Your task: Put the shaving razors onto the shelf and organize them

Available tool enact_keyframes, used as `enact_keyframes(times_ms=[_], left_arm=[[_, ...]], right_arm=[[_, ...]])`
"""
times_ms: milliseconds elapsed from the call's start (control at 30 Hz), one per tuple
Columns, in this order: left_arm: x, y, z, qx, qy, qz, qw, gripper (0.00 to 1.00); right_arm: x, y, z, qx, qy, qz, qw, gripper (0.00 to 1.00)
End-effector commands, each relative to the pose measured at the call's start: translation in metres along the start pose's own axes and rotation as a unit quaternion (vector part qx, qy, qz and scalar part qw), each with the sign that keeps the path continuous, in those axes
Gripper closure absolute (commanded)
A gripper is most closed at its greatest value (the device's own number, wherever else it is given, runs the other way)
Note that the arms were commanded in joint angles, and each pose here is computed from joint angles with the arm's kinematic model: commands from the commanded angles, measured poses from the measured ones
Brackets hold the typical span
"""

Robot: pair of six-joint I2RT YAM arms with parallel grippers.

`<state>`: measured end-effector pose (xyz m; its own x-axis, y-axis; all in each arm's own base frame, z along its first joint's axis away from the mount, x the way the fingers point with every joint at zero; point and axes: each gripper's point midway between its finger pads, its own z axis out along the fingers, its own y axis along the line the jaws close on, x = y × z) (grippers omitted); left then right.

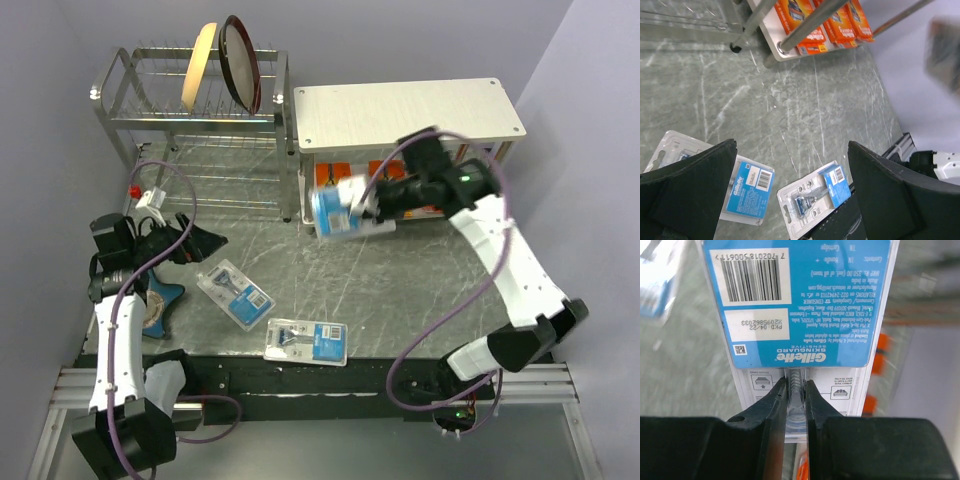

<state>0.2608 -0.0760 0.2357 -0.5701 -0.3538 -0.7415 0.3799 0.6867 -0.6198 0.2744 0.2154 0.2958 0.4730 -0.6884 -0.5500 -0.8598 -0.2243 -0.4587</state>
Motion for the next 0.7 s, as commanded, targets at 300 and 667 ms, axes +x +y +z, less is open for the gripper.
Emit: enact_keyframes(times_ms=[300,667], left_arm=[[-0.022,-0.020,0.026,0.058,0.016,0.019,0.998,0.01],[-0.004,-0.015,0.025,0.058,0.018,0.001,0.998,0.01]], right_arm=[[0.013,-0.197,-0.240,0.554,-0.103,0.368,0.739,1.00],[0.100,-0.196,-0.278,0.614,-0.037,0.466,0.635,1.00]])
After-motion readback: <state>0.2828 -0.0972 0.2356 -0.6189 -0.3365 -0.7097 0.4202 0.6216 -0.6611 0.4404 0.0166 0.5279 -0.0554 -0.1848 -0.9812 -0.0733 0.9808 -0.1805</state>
